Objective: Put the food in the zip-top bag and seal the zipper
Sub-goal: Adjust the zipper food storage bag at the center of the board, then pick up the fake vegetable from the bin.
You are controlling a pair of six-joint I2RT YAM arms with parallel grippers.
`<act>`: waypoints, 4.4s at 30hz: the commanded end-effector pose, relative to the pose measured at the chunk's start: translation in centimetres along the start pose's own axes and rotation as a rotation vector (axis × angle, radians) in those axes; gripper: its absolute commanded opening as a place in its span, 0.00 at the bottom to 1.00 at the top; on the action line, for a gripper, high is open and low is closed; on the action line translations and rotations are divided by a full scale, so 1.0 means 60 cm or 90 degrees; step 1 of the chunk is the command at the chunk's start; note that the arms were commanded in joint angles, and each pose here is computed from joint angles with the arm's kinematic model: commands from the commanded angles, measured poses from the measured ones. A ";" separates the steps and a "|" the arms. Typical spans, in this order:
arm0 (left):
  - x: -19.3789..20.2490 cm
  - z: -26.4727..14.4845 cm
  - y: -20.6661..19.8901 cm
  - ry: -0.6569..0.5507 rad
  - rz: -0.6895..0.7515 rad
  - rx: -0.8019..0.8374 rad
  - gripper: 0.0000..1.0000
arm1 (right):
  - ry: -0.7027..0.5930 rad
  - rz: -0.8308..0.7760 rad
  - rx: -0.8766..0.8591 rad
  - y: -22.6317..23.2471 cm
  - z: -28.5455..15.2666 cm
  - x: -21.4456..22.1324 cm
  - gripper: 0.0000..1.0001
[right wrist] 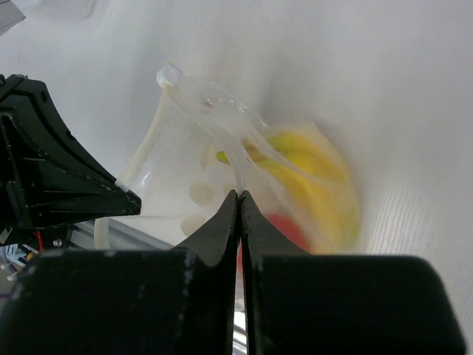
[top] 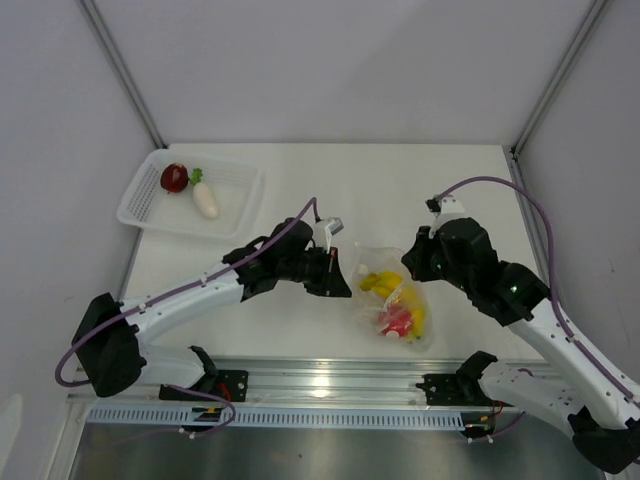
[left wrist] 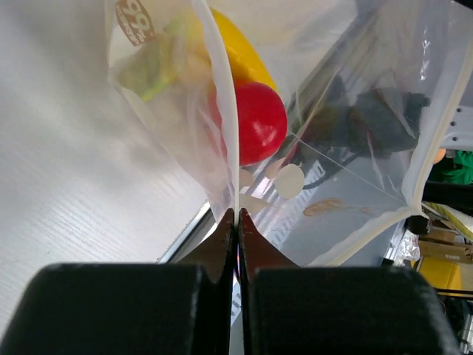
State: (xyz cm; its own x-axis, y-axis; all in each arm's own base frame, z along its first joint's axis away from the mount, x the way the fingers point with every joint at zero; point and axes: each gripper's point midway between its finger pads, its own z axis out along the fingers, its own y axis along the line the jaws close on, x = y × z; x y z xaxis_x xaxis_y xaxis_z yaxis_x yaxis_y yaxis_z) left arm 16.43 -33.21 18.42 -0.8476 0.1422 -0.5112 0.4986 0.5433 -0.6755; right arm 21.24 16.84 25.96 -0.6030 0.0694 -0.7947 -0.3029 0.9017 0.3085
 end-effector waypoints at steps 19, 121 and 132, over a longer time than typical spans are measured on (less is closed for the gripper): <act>-0.116 -0.099 0.016 -0.186 0.063 -0.108 1.00 | 0.004 0.026 -0.042 0.025 0.022 -0.001 0.00; -0.376 -0.340 0.530 -0.507 -0.469 -0.304 0.01 | 0.020 0.082 -0.080 0.000 0.059 -0.024 0.00; -0.292 -0.296 0.286 -0.510 -0.287 -0.136 0.00 | 0.014 0.098 -0.071 -0.002 0.055 -0.026 0.00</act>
State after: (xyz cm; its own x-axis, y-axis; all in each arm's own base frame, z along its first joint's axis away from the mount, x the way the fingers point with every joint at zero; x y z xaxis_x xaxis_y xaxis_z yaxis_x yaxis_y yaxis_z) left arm 38.46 -8.79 20.63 -0.5392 -0.7451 -0.3926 -0.1737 0.5545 -0.8138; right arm 24.33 18.08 23.77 -0.6942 0.1561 -0.7026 -0.2867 0.8355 0.4689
